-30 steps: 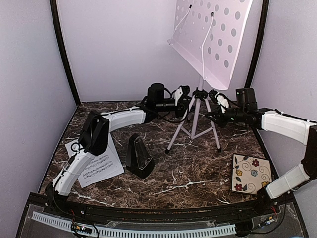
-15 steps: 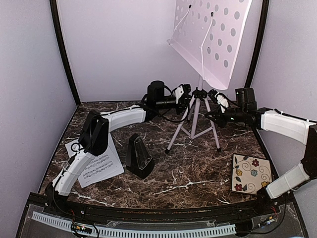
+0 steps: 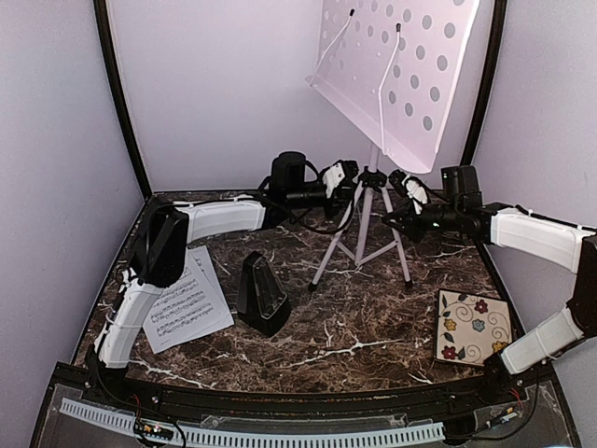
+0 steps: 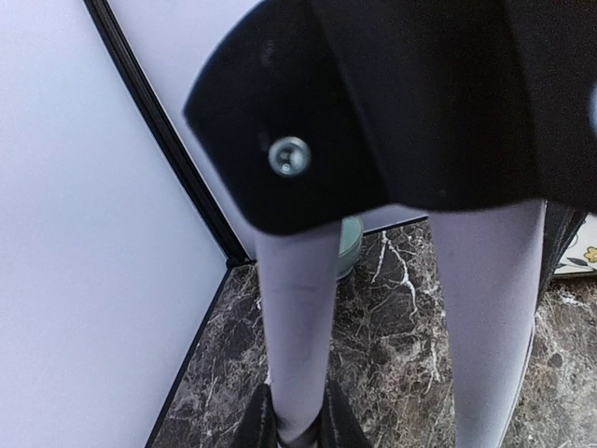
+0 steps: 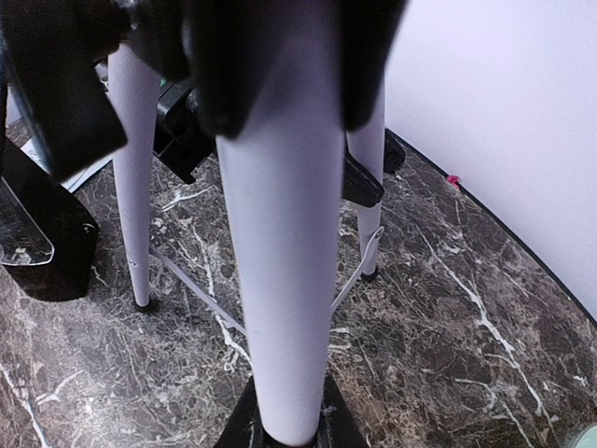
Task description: Set up the instrument practice props
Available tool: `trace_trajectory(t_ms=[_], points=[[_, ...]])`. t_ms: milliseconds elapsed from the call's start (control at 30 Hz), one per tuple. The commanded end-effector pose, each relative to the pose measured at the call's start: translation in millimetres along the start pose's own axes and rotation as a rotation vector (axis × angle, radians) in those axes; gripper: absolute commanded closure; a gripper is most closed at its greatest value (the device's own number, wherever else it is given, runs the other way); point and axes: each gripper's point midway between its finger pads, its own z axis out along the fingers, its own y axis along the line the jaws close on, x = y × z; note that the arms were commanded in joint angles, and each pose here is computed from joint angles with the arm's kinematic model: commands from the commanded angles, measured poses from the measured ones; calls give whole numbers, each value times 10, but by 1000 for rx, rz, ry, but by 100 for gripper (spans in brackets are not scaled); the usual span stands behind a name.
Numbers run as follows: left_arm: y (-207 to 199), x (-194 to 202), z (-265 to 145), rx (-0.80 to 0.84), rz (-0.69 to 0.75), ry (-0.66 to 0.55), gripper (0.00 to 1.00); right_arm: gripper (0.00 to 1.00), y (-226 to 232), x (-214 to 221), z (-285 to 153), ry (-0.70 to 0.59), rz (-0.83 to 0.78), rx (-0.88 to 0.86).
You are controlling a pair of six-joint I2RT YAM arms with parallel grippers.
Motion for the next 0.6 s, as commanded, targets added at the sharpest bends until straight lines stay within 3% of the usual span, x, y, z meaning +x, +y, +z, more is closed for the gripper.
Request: trace_trajectory(t_ms=[0,567], points=[[267,-305,-310,-85,57,12,100,100,99,63,2,38,38,-48],[421,-146,-965,-232,66,153,100,100,-163,-193,233,55,-48,-38]])
